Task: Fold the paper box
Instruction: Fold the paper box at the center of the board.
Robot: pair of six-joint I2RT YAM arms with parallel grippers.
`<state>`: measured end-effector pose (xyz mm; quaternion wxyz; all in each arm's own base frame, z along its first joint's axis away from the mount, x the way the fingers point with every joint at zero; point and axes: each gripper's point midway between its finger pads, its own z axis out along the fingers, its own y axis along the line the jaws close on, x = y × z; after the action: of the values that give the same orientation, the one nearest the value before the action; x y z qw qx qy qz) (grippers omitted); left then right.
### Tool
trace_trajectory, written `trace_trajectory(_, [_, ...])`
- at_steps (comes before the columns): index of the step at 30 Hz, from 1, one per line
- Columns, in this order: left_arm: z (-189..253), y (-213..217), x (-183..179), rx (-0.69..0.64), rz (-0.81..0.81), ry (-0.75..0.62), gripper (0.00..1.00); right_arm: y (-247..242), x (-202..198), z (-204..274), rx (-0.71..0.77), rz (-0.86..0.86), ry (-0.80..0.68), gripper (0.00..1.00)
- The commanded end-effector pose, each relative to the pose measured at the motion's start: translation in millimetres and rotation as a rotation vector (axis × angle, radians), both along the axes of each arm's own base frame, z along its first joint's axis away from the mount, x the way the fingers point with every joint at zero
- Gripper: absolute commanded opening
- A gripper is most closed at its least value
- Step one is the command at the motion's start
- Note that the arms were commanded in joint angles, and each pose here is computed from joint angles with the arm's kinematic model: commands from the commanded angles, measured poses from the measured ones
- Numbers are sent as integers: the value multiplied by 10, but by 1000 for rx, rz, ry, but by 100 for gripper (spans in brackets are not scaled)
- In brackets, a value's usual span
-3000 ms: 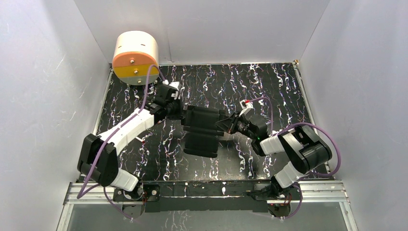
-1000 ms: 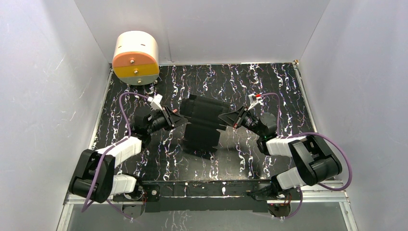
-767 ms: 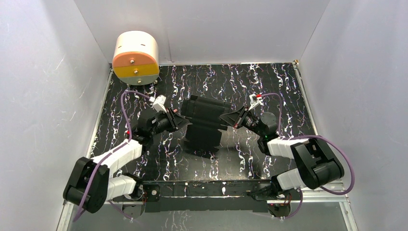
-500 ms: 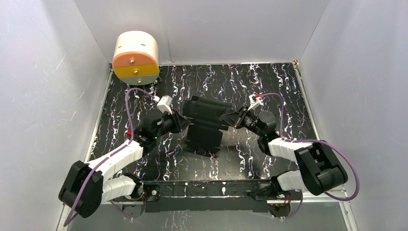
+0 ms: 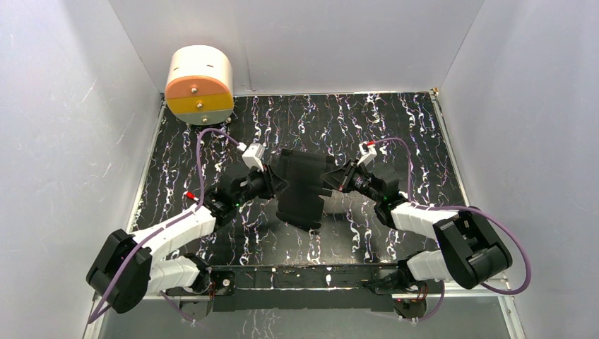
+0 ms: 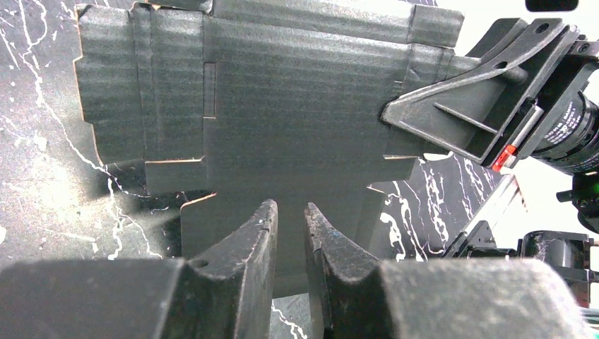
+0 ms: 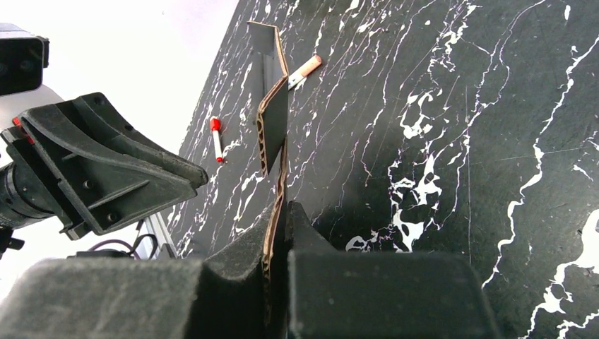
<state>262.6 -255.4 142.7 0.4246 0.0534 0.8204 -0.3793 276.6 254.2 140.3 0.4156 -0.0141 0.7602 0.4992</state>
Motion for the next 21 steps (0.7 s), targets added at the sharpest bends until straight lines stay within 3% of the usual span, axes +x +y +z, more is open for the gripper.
trace_trajectory(1, [172, -12, 120, 15, 31, -47, 22, 38, 113, 207, 28, -17, -68, 4])
trace_trajectory(9, [-163, 341, 120, 85, 139, 101, 55, 36, 71, 174, 52, -3, -73, 5])
trace_trajectory(13, [-235, 459, 135, -17, 141, 189, 60, 72, 53, 211, 62, 24, -84, 5])
trace_trajectory(21, [129, 718, 377, -60, 126, 195, 66, 155, -22, 304, 80, 105, -99, 6])
